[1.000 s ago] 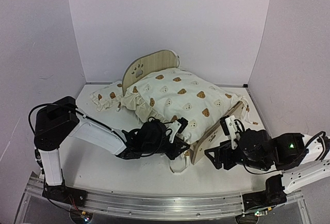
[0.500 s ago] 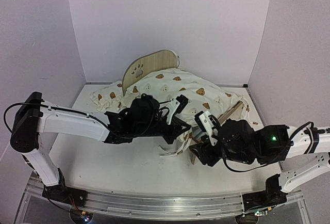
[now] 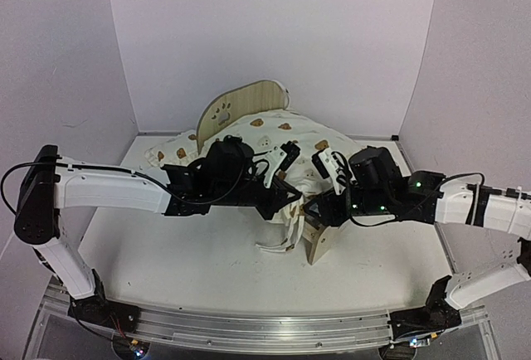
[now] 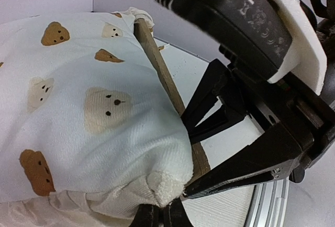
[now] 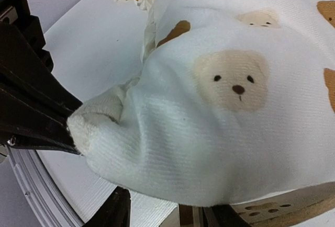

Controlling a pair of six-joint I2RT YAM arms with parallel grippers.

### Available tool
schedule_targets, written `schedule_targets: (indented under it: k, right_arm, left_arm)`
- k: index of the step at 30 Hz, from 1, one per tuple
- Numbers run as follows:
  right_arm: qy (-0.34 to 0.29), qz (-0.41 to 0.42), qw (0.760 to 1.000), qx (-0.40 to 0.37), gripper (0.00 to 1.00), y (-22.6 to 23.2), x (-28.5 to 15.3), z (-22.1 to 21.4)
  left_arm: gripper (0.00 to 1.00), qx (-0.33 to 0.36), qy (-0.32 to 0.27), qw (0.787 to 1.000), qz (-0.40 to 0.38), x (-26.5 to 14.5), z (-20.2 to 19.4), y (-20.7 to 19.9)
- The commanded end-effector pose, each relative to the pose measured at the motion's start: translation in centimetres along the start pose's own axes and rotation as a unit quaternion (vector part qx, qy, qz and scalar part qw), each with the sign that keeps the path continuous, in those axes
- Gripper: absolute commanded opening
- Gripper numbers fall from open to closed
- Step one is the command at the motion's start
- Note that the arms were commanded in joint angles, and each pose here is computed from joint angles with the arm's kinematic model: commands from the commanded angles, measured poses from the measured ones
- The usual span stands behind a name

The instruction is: Set up the pet bed

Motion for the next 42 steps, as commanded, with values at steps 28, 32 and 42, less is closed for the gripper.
schedule_targets:
  k: [28, 32, 42]
  right_arm:
    - [-0.036, -0.012, 0.999, -0.005, 0.00, -1.0, -2.8, 1.4]
    - [-0.049, -0.031, 0.998, -0.018, 0.00, -0.8, -5.0, 3.4]
    - [-0.083, -0.076, 0.991, -0.076, 0.00, 0.0, -7.1, 8.4]
  left_arm:
    - [0.00, -0.007, -0.083, 0.996, 0.008, -2.4, 5.1, 1.3]
    - [0.00, -0.016, -0.083, 0.996, 0.012, -2.4, 4.9, 1.8]
    - [0.00, -0.033, -0.079, 0.996, -0.007, -2.0, 4.2, 1.8]
Point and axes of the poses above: each gripper's point midway between its finger pads, its own x axis out along the fingers, its own y axis along the line the jaws close on, z = x × y, the point moved 8 cm from there along -x, back along the fingers, and after that the axes turned 5 degrees about x, right-handed, at the moved point
